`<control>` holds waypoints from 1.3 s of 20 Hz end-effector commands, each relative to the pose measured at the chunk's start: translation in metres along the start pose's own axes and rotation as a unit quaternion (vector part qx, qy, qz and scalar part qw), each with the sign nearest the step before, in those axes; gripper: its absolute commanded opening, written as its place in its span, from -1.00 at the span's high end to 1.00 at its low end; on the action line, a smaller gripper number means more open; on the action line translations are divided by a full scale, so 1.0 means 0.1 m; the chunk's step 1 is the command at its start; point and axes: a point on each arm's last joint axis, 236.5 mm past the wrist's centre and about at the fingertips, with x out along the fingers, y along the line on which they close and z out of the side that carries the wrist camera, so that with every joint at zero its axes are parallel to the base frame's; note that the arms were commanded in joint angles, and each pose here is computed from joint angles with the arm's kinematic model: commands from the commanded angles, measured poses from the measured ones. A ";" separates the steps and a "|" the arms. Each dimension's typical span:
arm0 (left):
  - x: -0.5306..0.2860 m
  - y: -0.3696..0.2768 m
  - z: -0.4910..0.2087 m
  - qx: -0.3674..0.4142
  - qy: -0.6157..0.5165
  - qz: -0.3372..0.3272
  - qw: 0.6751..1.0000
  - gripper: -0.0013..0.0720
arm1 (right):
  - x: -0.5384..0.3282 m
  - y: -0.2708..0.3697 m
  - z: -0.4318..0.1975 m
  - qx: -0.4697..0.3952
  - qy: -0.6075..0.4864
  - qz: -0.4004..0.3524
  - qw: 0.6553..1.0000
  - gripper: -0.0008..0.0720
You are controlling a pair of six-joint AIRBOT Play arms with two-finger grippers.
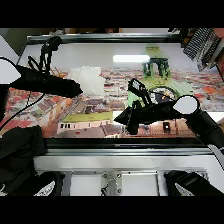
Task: Fold the clothes and pants, and hang the long-sleeved shirts on hangers.
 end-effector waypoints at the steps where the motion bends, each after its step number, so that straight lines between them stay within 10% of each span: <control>1: 0.00 0.00 0.00 0.000 0.000 0.000 1.000 0.90 | 0.00 0.00 0.00 0.000 0.000 0.000 1.000 0.93; 11: -0.01 0.04 0.23 0.002 -0.048 0.008 0.999 0.90 | 0.00 0.00 0.00 0.000 0.000 0.000 1.000 0.93; 12: -0.03 0.08 0.37 0.018 -0.078 0.017 0.997 0.46 | 0.00 0.00 0.00 0.000 0.000 0.000 1.000 0.93; 13: -0.06 0.18 0.54 0.041 -0.112 0.043 0.992 -0.69 | 0.00 -0.02 0.01 0.001 -0.002 -0.003 1.000 0.93; 14: -0.08 0.31 0.70 0.047 -0.142 0.071 0.986 -0.96 | 0.01 -0.02 0.01 0.001 -0.002 -0.004 1.000 0.93; 26: 1.92 2.52 0.73 -0.061 -0.056 0.183 0.980 -0.95 | 0.00 0.08 0.14 0.019 -0.029 0.018 0.999 0.93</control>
